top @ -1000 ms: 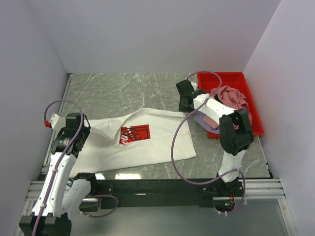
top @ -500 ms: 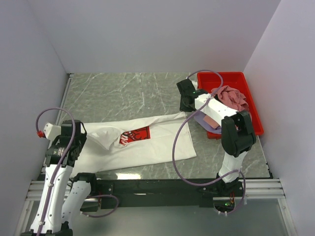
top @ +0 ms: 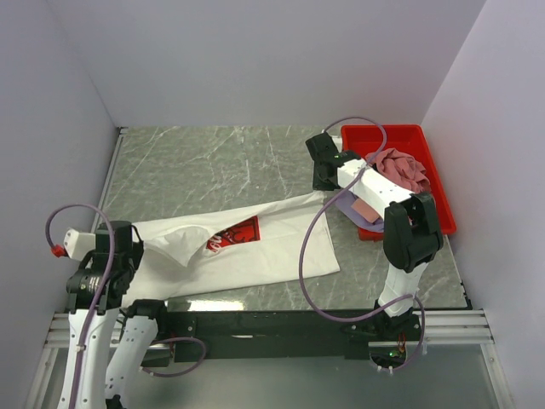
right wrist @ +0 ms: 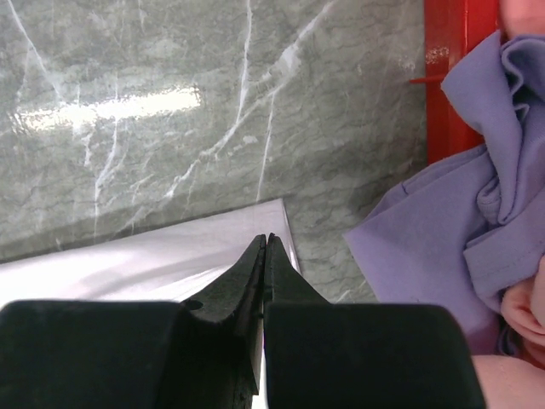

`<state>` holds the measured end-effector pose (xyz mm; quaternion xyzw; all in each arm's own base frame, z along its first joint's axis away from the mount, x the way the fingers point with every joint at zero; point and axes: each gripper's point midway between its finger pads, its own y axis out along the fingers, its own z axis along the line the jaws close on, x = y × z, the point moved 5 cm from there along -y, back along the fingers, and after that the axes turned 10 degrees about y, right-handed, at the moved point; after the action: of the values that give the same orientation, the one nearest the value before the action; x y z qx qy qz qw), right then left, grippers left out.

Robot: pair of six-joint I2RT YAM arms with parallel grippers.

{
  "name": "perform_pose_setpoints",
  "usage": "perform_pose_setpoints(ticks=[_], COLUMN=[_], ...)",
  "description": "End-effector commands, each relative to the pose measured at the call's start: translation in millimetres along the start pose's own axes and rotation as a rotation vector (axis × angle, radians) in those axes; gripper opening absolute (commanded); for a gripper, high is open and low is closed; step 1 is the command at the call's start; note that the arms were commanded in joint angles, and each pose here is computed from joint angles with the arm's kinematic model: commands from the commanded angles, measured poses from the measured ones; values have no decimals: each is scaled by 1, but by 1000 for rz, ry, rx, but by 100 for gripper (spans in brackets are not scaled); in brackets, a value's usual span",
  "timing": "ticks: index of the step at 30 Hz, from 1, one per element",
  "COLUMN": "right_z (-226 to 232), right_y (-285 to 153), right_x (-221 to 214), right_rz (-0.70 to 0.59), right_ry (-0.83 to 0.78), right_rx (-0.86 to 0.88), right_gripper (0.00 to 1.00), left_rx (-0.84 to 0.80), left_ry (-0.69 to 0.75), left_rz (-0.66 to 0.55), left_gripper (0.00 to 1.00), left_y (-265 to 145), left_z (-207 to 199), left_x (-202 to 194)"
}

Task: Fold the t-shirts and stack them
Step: Fold the tshirt

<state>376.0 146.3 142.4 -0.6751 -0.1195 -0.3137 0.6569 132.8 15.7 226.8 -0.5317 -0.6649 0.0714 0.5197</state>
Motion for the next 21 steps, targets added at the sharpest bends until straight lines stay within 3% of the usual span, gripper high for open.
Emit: perform_pose_setpoints(ticks=[1,14,19,20,21], right_z=[-1,-3,-8,-8,-9], right_y=[-17,-9,-2,-1,0], right_x=[18,9,1,-1,-3], right_rz=[-57,-38,-26,-22,-17], right_ry=[-9,-37,-40,-40,-33], right_rx=[-7,-8,-32,-35,-43], right_gripper=[0,0,0,2,12], left_rx=[-2,65,57,57,51], left_ry=[-15,-11,-13,-21,-33], left_rz=[23,164,164,155,138], left_gripper=[0,0,0,0,0], left_y=[-9,-15,-14,-14,-15], left_z=[6,42,45,46,47], left_x=[-2,-34,-37,-37,-35])
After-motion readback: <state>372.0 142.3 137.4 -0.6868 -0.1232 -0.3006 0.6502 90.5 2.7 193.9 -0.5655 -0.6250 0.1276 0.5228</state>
